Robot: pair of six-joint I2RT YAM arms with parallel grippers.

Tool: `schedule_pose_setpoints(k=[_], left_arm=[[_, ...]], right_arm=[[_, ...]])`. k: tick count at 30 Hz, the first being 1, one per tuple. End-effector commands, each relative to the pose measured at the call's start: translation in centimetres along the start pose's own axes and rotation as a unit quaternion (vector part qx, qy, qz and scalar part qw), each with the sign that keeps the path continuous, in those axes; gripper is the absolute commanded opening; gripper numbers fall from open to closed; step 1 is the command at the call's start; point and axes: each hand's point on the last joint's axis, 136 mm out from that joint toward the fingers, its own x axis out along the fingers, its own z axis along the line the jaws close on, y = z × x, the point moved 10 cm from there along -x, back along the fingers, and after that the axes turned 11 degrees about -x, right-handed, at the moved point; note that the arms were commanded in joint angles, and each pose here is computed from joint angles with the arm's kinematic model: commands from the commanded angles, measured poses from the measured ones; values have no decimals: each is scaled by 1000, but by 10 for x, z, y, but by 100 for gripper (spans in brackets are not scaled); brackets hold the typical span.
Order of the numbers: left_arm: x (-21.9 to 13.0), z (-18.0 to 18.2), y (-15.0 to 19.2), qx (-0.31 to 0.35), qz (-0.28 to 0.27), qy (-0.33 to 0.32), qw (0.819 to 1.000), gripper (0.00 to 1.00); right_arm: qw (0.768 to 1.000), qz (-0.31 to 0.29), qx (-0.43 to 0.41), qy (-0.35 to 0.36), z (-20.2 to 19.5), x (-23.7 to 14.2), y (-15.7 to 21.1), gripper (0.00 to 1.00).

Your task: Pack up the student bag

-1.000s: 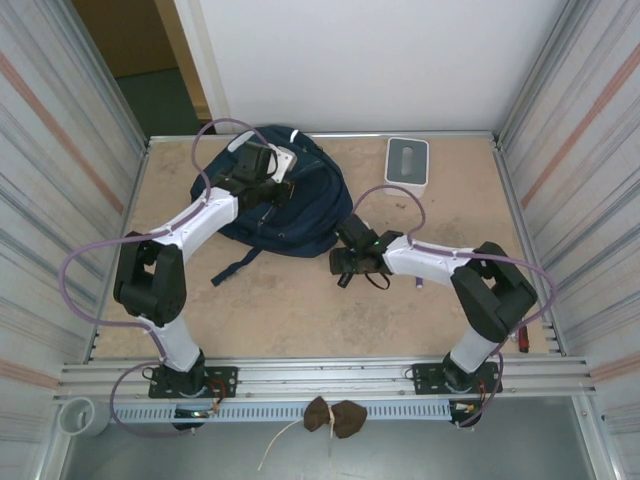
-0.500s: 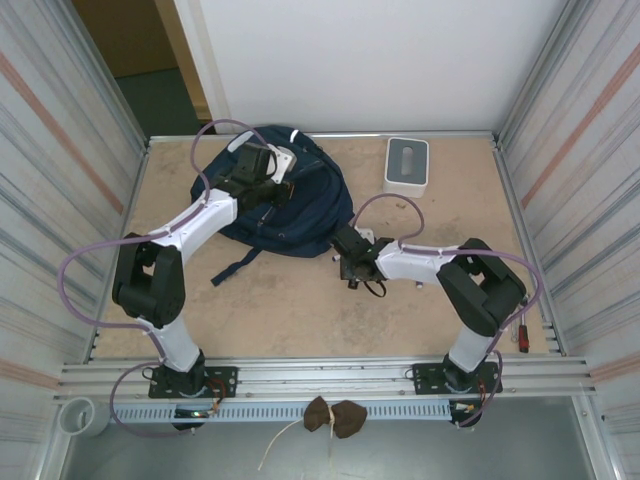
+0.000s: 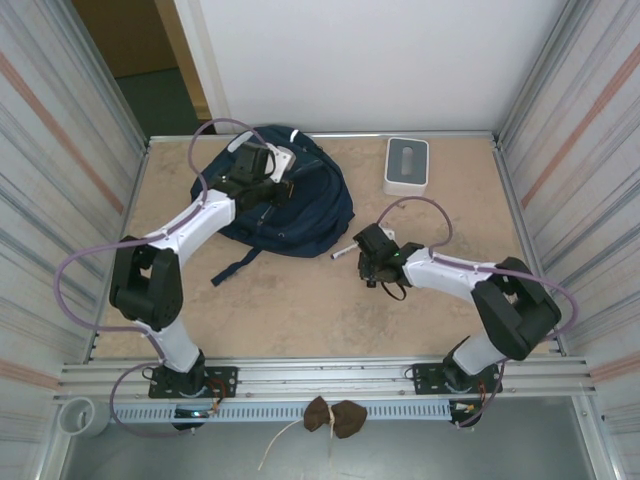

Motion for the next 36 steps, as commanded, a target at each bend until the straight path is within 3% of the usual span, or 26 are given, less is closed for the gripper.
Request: schedule_pose_setpoints(k=[1,6,12,14,17,19,24,28,31,36], left_arm=[[-40,-6,-29,-8,-72,44,996,0],[-59,-1,-47,-33,-108,89,990,0],[-64,0,-56,-37,-115,100,988,0],[-65,3,-60,-47,-119,99,987,0],[-67,5,-66,-63,-125,102,985,0],[-68,6,-68,-66,-126,103,984,0],[-67,9,-65,-70,-127,100,984,0],[-64,10,-57,-70,-122,104,985,0],[-61,11,-52,-73,-121,101,985,0],[-55,13,-45,-75,-110,98,986,0]], right_arm=[[989,-64,1,-137,27,-28,-47,20],[967,-107,34,-230,56,-33,-105,20],[951,-128,96,-263,89,0,-167,26],[946,-132,118,-272,103,17,-185,31],[943,-122,129,-282,116,39,-198,48],[942,-124,119,-289,117,36,-198,55],[950,-151,66,-267,92,-7,-174,58],[975,-137,52,-165,48,-23,-128,60],[989,-106,56,-82,20,-12,-92,63],[995,-83,53,31,-2,9,-64,71]])
